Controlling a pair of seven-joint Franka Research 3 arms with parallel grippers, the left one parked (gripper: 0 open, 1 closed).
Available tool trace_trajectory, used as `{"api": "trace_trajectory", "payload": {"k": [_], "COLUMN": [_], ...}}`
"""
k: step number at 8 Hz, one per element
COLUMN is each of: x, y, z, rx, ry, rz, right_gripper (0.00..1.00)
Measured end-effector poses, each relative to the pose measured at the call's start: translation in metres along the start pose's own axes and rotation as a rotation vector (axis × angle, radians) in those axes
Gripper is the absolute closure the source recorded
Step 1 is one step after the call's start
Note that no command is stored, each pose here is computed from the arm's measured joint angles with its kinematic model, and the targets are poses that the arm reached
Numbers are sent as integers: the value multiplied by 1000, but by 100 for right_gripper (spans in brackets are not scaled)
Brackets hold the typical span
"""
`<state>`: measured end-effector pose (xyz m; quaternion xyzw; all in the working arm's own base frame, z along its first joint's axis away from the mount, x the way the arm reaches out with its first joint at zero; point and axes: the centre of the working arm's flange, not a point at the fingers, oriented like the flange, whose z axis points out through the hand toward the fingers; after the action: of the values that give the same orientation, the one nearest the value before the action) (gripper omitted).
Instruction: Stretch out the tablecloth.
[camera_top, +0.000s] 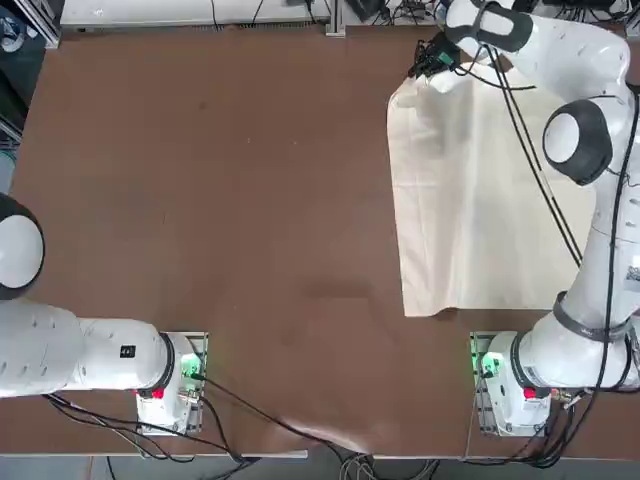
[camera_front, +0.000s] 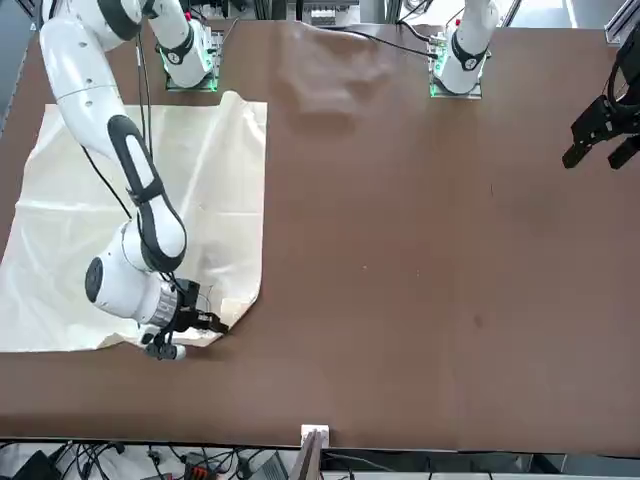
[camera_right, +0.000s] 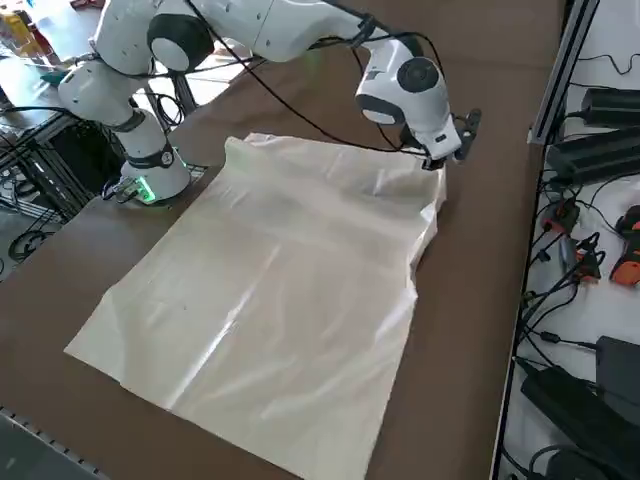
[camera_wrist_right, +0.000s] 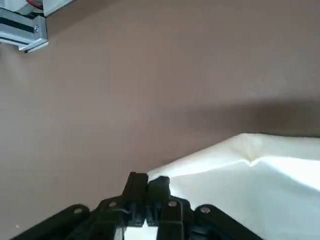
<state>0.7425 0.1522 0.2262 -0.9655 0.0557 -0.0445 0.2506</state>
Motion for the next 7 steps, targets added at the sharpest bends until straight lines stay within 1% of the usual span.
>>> {"api": "trace_trajectory", "payload": {"k": [3, 7], "x": [-1, 6], "y": [-6, -13], "z": [6, 11], "rx": [5, 7], "ry": [1, 19], "rz": [20, 16], "right_gripper": [97, 97]}}
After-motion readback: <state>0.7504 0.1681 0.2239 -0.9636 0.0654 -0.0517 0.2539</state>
